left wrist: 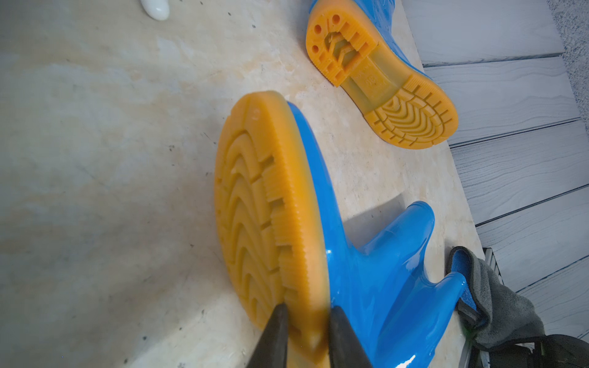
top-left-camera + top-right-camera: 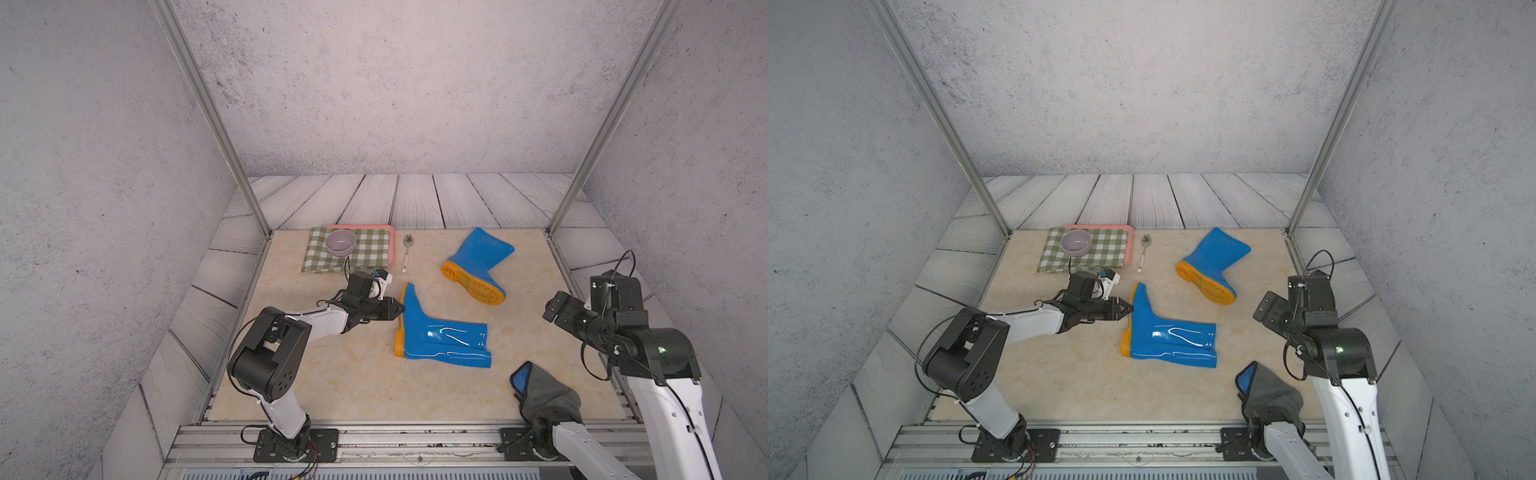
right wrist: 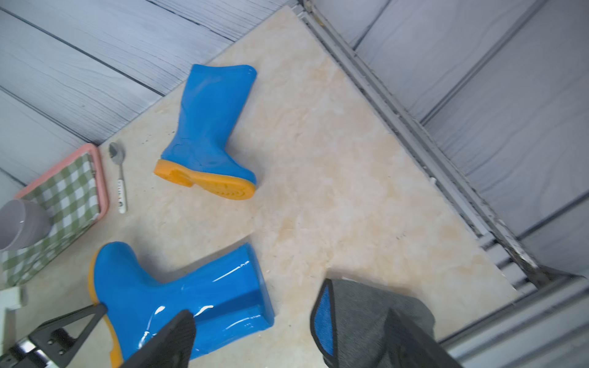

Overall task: Wipe the rubber boots with a cloth
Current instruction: Place the cleaning item at the center of the board, then move the cleaning item to the center of the board.

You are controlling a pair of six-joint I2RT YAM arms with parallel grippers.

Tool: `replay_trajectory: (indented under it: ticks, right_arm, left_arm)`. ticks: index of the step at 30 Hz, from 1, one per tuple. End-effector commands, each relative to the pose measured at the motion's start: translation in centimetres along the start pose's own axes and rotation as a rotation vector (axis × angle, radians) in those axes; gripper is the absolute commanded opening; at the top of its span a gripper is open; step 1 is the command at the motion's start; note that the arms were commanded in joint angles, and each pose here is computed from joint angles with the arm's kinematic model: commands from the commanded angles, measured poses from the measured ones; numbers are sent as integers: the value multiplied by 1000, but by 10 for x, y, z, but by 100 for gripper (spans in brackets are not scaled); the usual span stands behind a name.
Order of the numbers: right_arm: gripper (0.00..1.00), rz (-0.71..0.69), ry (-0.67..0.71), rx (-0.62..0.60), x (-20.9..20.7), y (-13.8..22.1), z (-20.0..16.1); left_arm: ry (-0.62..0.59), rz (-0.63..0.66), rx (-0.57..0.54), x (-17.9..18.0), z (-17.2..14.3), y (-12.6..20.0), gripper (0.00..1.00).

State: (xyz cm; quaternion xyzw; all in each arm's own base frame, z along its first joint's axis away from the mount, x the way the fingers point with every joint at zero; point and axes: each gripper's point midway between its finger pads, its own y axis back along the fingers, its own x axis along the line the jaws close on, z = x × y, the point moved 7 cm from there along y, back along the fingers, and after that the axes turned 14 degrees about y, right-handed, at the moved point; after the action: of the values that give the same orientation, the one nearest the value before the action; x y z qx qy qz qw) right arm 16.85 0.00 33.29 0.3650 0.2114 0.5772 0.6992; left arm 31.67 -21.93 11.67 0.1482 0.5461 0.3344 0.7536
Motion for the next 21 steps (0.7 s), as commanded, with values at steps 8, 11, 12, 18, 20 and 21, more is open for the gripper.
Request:
replay_trajectory:
  ticks: [8,11,12,18,20,21]
  right_arm:
    - [93,272,-117,352,18,-61,-104]
    - [93,267,-141,393,12,-62,-125]
    - [93,269,-146,405,11,-61,-130]
    - [93,176,-149,465,-7,-55,-158]
    - [93,132,-181,423,-11,-51,-155]
    - [93,103,-189,410,-14,-49,-151]
  left_arm:
    - [157,346,160,72,-48,-6,24]
    - [158,345,161,72,-49,-6,24]
    - [159,346,159,72,-48,-6,24]
    - [156,342,160,70,-48,-6,24]
    - [158,337,156,70,-49,-6,24]
    - [157,335,154,69,-49,-6,24]
